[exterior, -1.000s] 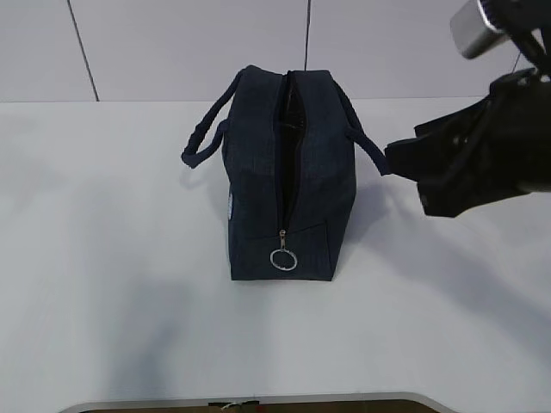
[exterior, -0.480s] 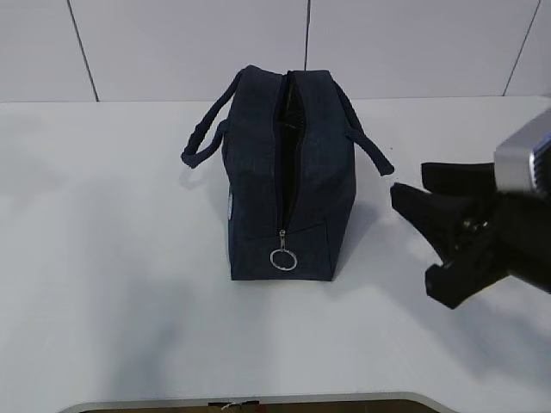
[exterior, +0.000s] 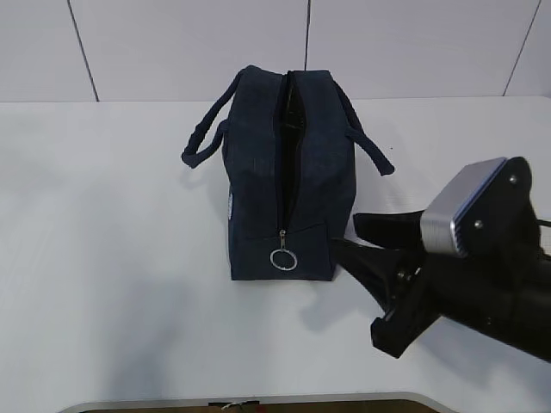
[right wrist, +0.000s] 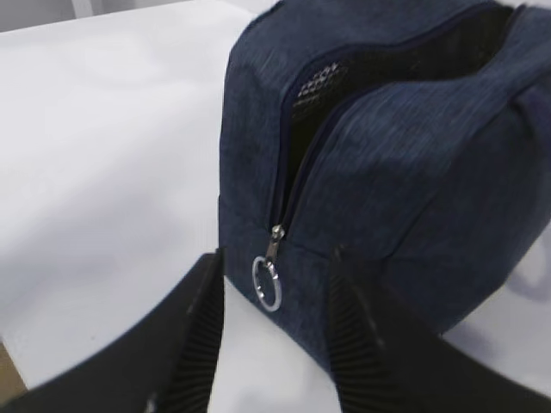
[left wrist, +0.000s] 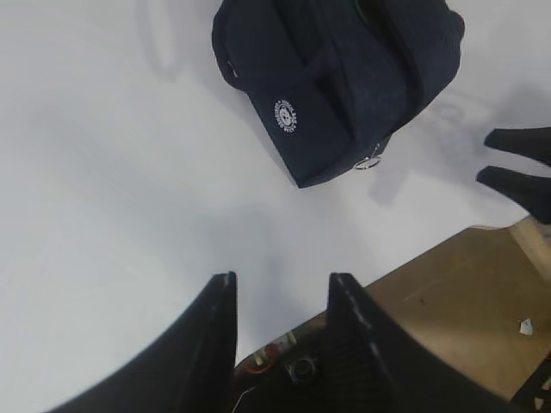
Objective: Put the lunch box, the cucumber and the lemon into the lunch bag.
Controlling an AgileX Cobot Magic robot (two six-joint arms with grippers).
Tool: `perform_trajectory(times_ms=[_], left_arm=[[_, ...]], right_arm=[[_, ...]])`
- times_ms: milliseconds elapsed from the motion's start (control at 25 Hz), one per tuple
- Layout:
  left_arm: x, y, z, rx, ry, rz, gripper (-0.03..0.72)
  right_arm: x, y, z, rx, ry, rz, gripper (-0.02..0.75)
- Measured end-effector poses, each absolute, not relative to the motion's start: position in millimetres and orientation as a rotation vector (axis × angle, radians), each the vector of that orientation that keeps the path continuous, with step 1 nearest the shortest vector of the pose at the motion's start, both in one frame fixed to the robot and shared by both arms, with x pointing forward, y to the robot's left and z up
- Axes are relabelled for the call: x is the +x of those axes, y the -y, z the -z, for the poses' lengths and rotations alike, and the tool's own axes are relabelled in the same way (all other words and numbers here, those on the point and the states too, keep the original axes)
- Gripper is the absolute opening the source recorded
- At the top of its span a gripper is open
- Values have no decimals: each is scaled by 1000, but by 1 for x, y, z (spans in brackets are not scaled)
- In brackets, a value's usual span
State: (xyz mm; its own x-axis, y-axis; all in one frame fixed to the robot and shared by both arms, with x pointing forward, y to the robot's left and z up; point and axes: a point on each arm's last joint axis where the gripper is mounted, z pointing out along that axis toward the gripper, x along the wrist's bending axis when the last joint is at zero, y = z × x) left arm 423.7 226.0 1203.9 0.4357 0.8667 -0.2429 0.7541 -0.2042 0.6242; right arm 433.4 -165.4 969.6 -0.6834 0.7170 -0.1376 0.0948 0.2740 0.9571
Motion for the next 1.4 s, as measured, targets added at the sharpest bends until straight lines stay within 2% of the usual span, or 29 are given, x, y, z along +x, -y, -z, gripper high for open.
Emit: perform_trajectory(times_ms=[520, 840, 1000, 1400], left_arm=[[423, -223, -1205, 1982, -1351, -173, 253], [423, -223, -1205, 1982, -1351, -173, 253], [423, -223, -1205, 1982, -1351, -173, 253], [423, -223, -1205, 1982, -1351, -173, 252]], right_arm=[[448, 145, -913, 715, -2027, -1576, 319], [456, 147, -889, 838, -2029, -1529, 319], [462, 145, -881, 867, -2032, -1509, 319], [479, 136, -890, 843, -1966, -1548, 319]])
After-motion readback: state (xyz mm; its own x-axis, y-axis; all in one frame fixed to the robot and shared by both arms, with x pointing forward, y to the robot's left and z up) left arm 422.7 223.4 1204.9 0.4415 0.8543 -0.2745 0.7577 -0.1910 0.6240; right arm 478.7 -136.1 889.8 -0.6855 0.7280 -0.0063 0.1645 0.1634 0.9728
